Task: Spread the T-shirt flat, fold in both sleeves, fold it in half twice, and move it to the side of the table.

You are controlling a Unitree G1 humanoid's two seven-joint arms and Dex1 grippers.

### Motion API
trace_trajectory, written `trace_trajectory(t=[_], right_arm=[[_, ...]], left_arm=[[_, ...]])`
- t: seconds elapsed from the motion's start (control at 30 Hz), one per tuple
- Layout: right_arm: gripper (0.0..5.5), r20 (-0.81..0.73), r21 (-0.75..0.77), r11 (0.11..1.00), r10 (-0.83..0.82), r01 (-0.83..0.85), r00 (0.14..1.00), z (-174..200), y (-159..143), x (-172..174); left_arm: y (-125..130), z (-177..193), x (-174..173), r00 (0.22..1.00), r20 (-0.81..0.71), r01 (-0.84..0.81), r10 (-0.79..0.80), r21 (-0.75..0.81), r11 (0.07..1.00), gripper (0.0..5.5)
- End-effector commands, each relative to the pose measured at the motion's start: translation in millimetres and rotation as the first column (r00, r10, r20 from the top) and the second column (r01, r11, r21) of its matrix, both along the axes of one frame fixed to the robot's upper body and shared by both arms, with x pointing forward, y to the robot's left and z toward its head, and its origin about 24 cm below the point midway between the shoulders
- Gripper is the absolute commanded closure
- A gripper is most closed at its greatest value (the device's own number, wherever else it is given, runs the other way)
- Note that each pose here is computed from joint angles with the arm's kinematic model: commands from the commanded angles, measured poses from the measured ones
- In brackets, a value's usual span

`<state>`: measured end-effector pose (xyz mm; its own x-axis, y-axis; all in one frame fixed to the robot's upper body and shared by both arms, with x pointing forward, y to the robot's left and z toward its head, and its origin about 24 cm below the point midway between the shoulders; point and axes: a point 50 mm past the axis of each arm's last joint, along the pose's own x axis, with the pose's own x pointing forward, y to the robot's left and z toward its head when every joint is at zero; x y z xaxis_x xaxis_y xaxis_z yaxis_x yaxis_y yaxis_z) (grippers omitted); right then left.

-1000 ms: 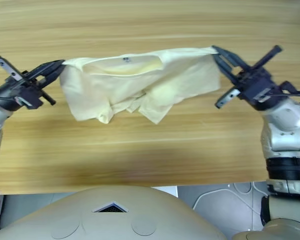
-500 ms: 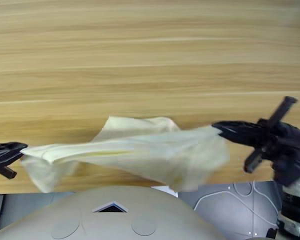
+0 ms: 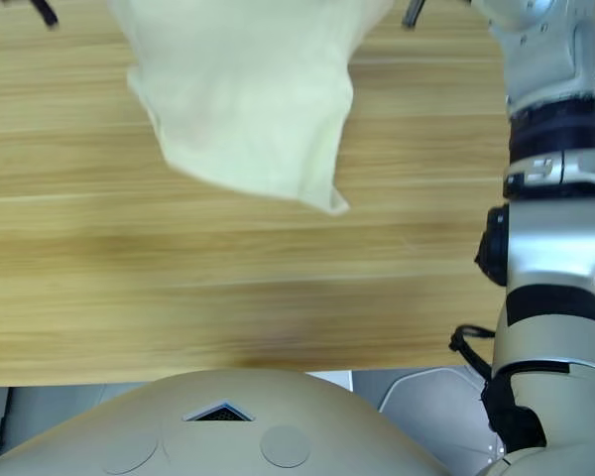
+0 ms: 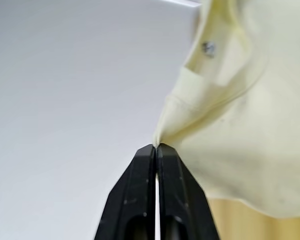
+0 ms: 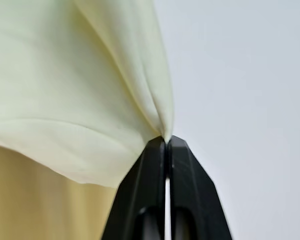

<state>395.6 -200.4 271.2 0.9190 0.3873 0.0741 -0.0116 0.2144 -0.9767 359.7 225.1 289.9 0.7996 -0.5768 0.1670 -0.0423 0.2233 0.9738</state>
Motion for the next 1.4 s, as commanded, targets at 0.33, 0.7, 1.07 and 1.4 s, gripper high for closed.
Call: trace_trajectory(t=[0.33, 0.7, 1.07, 1.4], right_arm=[[5.5, -0.168, 0.455, 0.89, 0.05, 0.032, 0.985, -190.0, -87.4, -112.2], [5.5, -0.506, 0.305, 0.911, 0.403, -0.279, 0.763, -236.9, -47.8, -175.0], [5.5, -0.68, 0.315, 0.892, 0.45, -0.324, 0.579, -243.8, -63.3, -233.9], [5.5, -0.736, 0.392, 0.842, 0.529, -0.37, 0.423, -242.5, -53.2, -277.3]], left_arm=[[55.3, -230.4, -112.8, 0.961, -0.269, -0.076, -0.062, -0.474, 0.877, 5.48], [38.5, -272.4, -174.0, 0.692, -0.668, 0.136, -0.273, -0.251, 0.958, 5.48], [30.8, -246.6, -227.4, 0.535, -0.774, 0.307, -0.338, -0.195, 0.932, 5.48], [24.1, -265.6, -250.5, 0.398, -0.878, 0.363, -0.266, -0.116, 0.924, 5.48]])
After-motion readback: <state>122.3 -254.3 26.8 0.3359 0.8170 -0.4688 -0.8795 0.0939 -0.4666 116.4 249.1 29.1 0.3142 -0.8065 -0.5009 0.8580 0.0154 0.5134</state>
